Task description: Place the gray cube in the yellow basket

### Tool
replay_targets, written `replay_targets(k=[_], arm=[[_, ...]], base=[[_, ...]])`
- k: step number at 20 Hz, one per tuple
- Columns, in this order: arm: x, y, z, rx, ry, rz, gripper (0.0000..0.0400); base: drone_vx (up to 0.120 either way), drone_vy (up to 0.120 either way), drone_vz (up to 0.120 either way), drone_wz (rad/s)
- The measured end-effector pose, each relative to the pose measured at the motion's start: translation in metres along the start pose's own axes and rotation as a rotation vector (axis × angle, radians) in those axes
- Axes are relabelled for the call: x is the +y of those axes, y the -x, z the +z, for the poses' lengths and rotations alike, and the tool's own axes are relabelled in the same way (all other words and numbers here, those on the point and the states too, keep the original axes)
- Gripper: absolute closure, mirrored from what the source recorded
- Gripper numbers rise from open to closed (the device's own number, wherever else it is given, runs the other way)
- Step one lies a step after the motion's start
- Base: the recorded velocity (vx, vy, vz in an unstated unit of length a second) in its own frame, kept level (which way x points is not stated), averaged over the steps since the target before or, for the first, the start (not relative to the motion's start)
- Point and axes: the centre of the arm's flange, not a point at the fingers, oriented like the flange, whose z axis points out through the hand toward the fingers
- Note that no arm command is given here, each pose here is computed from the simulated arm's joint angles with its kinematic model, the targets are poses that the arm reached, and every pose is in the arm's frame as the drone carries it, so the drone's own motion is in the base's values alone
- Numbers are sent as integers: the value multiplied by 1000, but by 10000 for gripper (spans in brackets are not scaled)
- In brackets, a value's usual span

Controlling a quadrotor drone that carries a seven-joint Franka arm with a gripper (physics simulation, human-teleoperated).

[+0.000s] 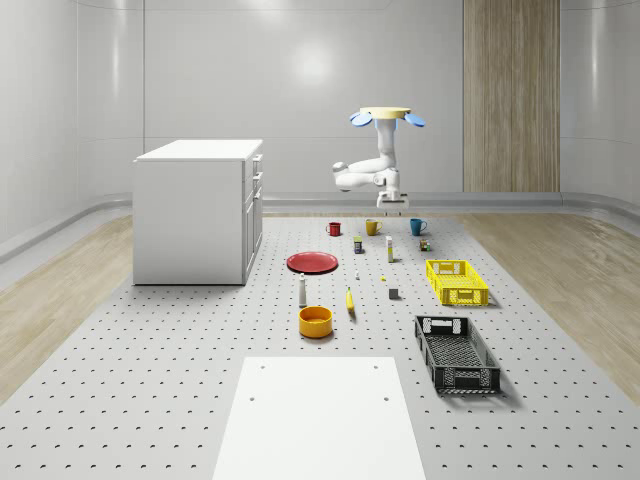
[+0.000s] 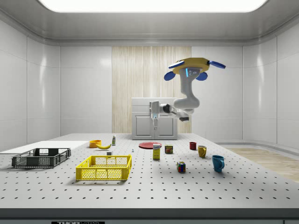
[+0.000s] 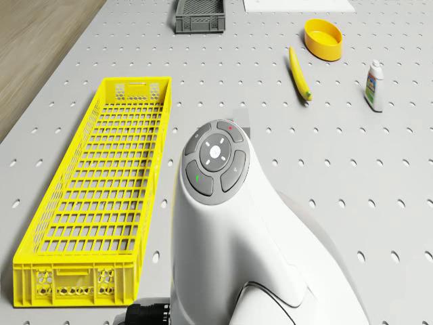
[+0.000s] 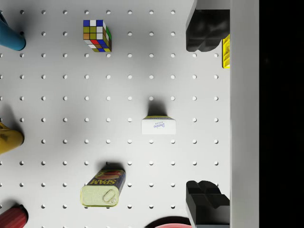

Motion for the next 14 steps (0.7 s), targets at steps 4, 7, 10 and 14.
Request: replay_targets(k=[4, 7, 10, 14], arm=[[0, 0, 0, 0, 0, 0, 0], [0, 0, 0, 0, 0, 0, 0], [0, 0, 0, 0, 0, 0, 0], [0, 0, 0, 0, 0, 0, 0]], base=[[120, 0, 0, 0], [120, 0, 0, 0], [120, -13, 0, 0], [120, -100, 0, 0]])
